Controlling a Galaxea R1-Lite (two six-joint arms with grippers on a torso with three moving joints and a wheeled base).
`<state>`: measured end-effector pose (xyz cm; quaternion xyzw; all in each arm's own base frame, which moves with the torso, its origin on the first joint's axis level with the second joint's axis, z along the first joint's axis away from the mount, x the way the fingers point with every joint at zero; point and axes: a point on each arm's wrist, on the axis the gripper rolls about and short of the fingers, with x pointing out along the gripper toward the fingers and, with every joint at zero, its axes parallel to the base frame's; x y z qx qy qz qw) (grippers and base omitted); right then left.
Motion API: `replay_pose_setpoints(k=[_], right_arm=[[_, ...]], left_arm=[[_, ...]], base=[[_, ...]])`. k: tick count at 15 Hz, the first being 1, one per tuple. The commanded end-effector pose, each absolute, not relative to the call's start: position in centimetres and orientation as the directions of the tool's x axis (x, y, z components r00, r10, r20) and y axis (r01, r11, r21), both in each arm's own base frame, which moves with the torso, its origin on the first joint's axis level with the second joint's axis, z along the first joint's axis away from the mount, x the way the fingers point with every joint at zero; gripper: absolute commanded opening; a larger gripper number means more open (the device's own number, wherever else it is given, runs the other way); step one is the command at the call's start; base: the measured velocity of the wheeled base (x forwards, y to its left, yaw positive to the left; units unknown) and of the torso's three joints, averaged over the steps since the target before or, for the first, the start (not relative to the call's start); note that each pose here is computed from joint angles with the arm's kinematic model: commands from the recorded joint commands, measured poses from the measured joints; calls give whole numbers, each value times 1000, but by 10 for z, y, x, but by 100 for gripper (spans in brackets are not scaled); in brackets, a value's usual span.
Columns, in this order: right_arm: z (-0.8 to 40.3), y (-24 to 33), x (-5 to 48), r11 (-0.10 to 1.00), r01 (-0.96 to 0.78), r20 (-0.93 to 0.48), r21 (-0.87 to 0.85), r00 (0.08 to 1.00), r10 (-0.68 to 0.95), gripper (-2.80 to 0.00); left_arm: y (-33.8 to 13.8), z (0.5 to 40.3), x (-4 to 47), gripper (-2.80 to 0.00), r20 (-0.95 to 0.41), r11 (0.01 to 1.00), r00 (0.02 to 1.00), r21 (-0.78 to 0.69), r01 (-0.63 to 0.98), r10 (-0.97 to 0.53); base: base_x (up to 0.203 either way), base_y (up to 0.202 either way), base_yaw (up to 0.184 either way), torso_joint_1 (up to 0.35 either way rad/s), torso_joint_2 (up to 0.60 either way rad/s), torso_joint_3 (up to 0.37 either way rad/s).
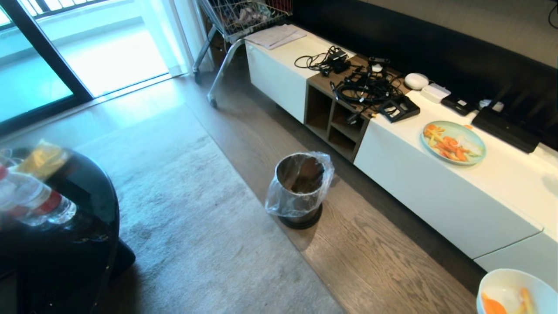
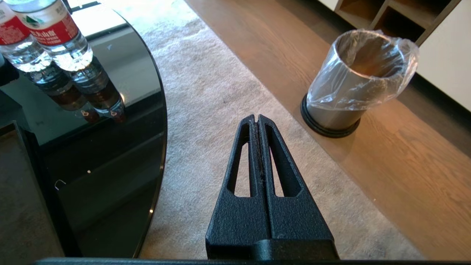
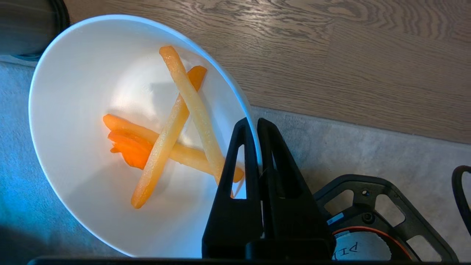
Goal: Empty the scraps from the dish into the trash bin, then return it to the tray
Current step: Move the bowl over the trash can
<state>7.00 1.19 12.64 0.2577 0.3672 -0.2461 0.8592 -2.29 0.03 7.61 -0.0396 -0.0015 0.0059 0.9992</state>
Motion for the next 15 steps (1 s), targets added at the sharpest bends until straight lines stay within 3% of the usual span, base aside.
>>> replay_pose_setpoints(k=[1,9,15], right_arm=[[127,12,70,755,604,-756,254,611,-235,-280],[150,17,88,812,486,-637,322,746,-194,-280],[171,31,131,841,420,-566,341,806,-173,-280]], left_arm=[[0,76,-23,-280,3,997,1000,-80,-12,12],[0,76,-23,-280,2,997,1000,-81,-12,12],[0,76,-23,-280,2,997,1000,-81,-12,12]], base=[[0,0,0,1,-2,-189],[0,0,0,2,1,-195],[0,0,0,7,3,-201]])
